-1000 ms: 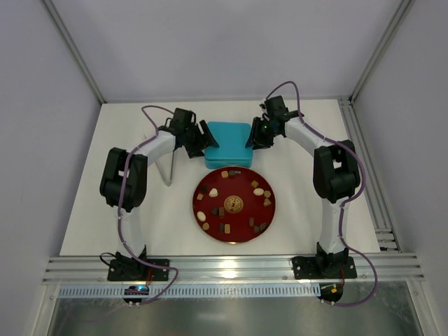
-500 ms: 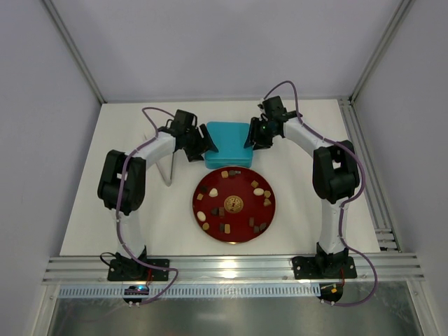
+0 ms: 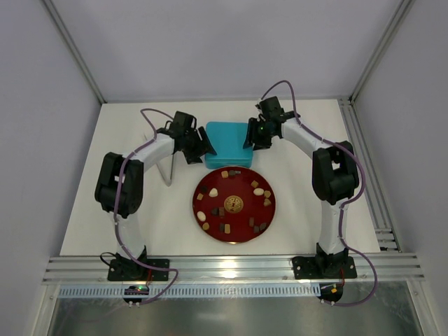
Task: Pack the chocolate
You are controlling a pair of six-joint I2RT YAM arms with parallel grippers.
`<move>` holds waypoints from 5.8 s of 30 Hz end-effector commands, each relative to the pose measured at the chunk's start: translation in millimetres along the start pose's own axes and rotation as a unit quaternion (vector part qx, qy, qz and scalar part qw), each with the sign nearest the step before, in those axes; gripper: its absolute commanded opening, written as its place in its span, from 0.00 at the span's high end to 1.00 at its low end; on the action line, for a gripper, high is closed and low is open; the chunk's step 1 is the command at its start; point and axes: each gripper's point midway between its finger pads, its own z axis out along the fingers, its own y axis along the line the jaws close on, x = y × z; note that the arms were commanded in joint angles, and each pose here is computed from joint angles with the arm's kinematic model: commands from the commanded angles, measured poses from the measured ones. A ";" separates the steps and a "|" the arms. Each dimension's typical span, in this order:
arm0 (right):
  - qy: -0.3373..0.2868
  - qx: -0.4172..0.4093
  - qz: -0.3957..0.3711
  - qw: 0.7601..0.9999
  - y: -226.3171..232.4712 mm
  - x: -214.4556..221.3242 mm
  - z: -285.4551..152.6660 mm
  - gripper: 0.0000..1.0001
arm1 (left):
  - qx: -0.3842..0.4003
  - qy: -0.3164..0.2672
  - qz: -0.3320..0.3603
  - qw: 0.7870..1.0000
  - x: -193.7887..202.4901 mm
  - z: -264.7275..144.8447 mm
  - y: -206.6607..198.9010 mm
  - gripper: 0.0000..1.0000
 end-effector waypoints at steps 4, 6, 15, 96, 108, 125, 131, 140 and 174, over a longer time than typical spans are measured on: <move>-0.018 0.005 -0.037 0.999 15.1 -4.3 -18.7 0.51 | -0.019 -0.001 0.012 1.000 8.0 -11.8 8.3 0.34; -0.018 0.011 -0.042 0.999 16.7 -4.6 -18.8 0.53 | -0.016 -0.003 0.013 1.000 6.3 -12.8 6.0 0.34; -0.012 0.020 -0.068 0.997 20.2 -0.7 -20.8 0.63 | -0.002 -0.009 0.021 1.000 -2.3 -13.9 -6.0 0.31; -0.076 -0.034 -0.043 0.996 7.0 -67.1 -8.7 0.32 | 0.011 -0.016 0.090 0.996 -81.4 23.8 -19.0 0.22; -0.081 0.005 -0.029 0.996 -15.1 -79.9 18.3 0.32 | -0.081 0.006 0.041 0.996 -54.4 53.4 39.3 0.26; -0.037 0.057 -0.075 0.995 -11.8 -49.9 30.2 0.32 | -0.137 0.067 -0.014 0.988 15.1 59.6 91.5 0.38; -0.038 0.051 -0.080 0.995 -8.1 -46.1 24.7 0.32 | -0.130 0.066 -0.017 0.989 40.0 49.3 87.3 0.42; -0.041 0.046 -0.086 0.994 -3.1 -51.6 19.8 0.32 | -0.115 0.028 -0.004 0.993 17.6 36.3 73.3 0.41; -0.053 0.050 -0.088 0.993 -4.3 -65.5 20.2 0.32 | -0.047 -0.197 0.091 0.975 -147.6 -5.9 -17.7 0.41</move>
